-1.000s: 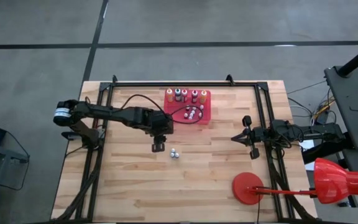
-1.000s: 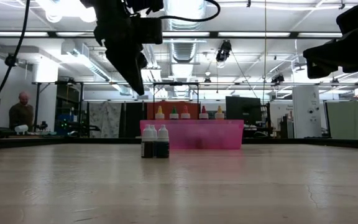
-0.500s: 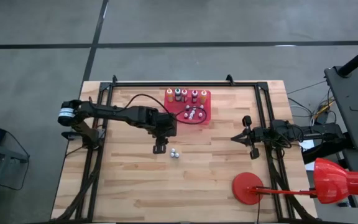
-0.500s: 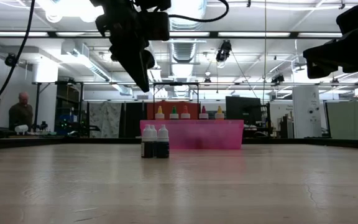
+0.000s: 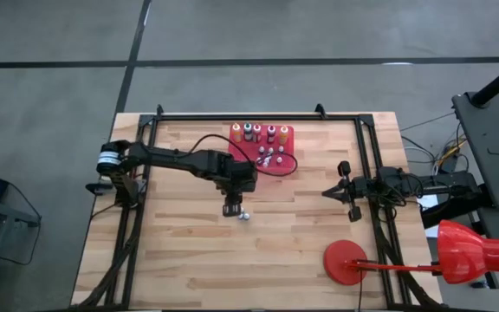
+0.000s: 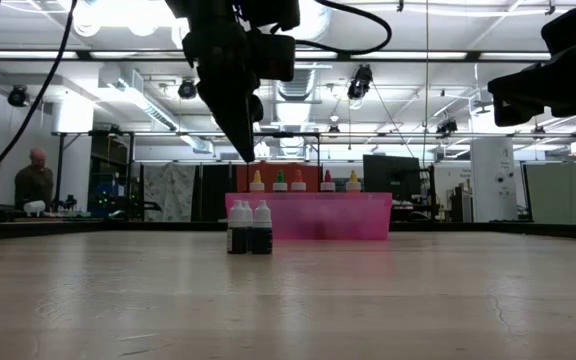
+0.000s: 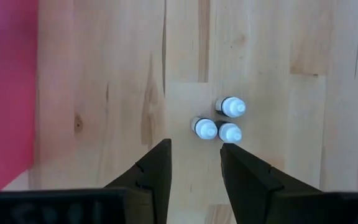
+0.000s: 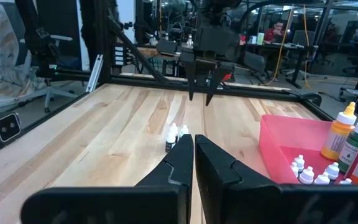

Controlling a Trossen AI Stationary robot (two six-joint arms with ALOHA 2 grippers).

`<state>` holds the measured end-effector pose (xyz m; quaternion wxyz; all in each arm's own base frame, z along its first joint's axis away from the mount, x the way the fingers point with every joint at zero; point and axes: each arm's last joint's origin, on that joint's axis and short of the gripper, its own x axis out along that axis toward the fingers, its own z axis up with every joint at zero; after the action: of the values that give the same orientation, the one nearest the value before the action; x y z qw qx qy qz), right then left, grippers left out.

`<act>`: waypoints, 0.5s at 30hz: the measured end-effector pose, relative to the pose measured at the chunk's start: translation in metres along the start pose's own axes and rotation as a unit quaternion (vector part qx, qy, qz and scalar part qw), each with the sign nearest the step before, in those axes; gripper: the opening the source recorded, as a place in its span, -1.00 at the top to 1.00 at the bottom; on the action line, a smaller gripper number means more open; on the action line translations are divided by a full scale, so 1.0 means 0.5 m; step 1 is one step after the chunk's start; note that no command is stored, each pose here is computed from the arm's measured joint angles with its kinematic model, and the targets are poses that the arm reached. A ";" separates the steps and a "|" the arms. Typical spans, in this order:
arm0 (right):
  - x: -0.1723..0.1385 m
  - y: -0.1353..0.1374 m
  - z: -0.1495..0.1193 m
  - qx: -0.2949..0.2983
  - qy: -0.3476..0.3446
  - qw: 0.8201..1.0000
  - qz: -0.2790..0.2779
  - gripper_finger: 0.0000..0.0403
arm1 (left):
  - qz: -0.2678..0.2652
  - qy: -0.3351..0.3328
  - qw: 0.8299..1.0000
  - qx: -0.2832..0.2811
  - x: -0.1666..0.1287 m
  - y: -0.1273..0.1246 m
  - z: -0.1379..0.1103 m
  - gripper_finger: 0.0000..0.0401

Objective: Pick & Place food coloring
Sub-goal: Put the small blue food coloring bottle into the pink bin

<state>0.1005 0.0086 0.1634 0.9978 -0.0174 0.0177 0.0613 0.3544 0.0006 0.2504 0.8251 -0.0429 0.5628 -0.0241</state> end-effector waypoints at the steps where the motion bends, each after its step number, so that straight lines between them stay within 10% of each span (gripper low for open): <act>1: 0.000 0.000 0.000 0.000 0.000 1.000 0.000 0.96 | 0.000 0.001 1.000 0.000 0.001 -0.001 0.000 0.45; 15: 0.000 0.000 0.000 0.000 0.000 1.000 0.000 0.96 | 0.007 0.036 0.995 -0.088 0.002 -0.019 -0.013 0.17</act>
<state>0.1005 0.0087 0.1634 0.9978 -0.0174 0.0177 0.0611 0.3487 -0.0091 0.2482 0.7977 -0.1106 0.5921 0.0297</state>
